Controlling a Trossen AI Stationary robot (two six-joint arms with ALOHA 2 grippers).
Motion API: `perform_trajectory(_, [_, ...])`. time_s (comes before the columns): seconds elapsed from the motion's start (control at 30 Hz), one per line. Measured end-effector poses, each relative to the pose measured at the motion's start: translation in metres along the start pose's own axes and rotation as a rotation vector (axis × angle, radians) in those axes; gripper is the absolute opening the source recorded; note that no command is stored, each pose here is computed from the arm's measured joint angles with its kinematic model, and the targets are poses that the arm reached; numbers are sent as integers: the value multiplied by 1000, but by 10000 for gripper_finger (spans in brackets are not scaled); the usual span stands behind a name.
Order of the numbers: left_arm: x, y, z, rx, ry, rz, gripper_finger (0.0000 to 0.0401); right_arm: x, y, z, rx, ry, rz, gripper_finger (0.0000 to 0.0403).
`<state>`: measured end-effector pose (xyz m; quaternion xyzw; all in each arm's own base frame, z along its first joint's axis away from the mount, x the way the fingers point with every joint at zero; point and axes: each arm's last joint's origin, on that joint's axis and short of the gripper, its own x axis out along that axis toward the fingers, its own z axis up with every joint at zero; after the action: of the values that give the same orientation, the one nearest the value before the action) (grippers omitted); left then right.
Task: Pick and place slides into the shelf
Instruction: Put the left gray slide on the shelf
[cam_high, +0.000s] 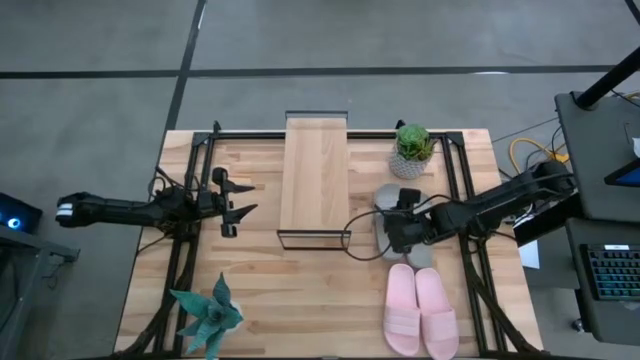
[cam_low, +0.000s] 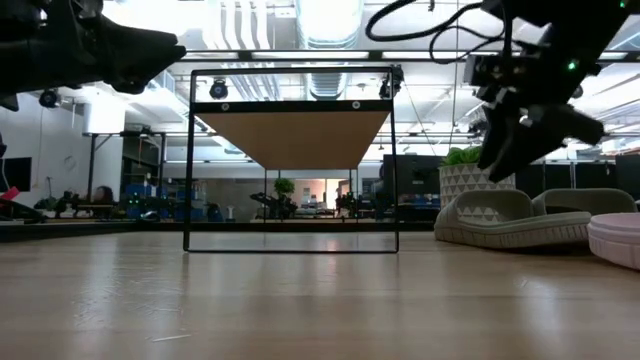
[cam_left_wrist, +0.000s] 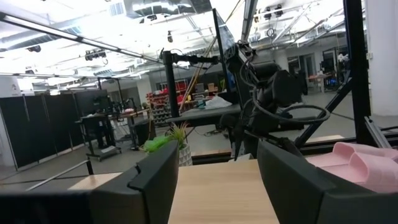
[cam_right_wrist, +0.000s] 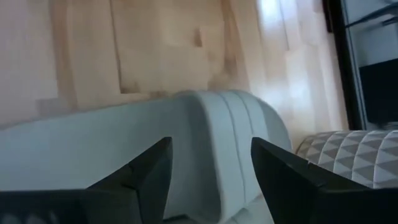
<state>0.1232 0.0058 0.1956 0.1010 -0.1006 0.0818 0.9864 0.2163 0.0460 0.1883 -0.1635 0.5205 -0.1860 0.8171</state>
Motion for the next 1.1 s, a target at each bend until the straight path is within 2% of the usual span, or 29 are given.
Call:
perform_trajectory(0.13, [0,0,0,1,4,-1,203,8,2,-4,-38,15,-85,210])
perform_trajectory(0.37, [0,0,0,0,-2,0,203,22,10,-8,-123,59,-104,210])
perform_trajectory(0.5, [0,0,2,-2,-16,4,203,28,10,-8,-109,70,-163,210])
perform_trajectory(0.9, [-1,1,3,-2,-23,5,203,43,9,-8,-91,113,-177,209])
perform_trajectory(1.1, [-1,1,3,-2,-22,5,203,43,9,-6,-79,98,-179,179])
